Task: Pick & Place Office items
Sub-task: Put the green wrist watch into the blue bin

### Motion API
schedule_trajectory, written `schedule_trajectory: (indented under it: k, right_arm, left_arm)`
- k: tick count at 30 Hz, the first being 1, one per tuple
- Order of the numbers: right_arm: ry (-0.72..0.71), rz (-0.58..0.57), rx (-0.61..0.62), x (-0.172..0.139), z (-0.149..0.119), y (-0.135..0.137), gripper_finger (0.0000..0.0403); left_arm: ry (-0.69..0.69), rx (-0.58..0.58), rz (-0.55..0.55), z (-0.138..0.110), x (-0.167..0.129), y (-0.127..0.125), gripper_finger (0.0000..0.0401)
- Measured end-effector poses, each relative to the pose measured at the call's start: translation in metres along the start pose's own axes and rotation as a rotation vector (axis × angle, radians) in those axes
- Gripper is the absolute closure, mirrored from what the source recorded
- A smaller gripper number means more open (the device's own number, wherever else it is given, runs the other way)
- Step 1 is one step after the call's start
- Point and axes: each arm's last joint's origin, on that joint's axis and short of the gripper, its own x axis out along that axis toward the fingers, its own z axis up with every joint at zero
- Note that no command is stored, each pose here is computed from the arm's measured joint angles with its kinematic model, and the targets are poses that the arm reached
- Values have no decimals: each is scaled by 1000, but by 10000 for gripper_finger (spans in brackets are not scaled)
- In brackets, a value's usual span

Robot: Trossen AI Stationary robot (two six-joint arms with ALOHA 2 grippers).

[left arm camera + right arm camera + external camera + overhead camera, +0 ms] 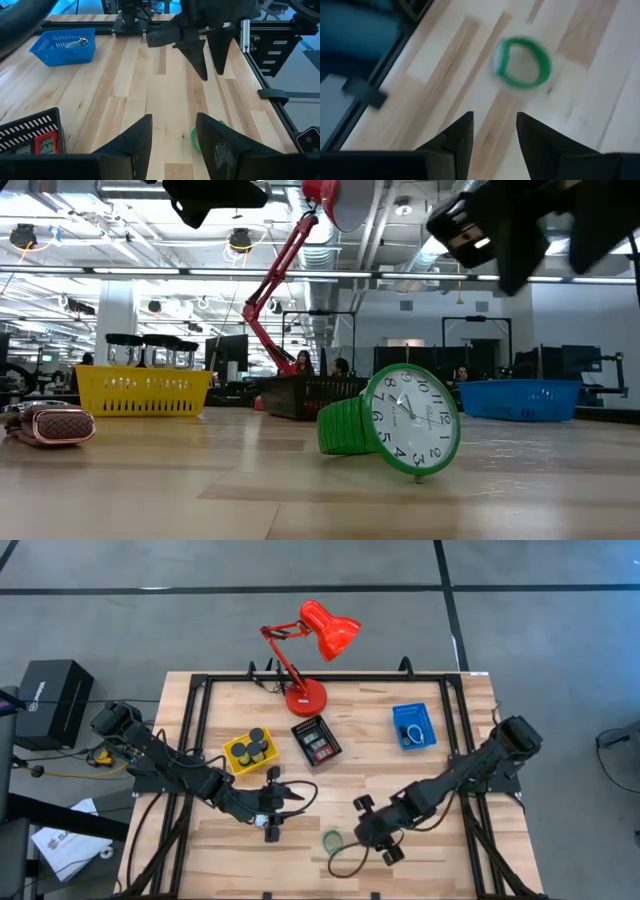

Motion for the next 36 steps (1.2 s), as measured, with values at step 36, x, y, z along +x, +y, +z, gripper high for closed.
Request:
schedule_trajectory:
  k: [36]
  right_arm:
    - [-80, -58, -69, 41, -2, -43, 262]
  left_arm:
    - [-5, 1, 9, 1, 2, 3, 254]
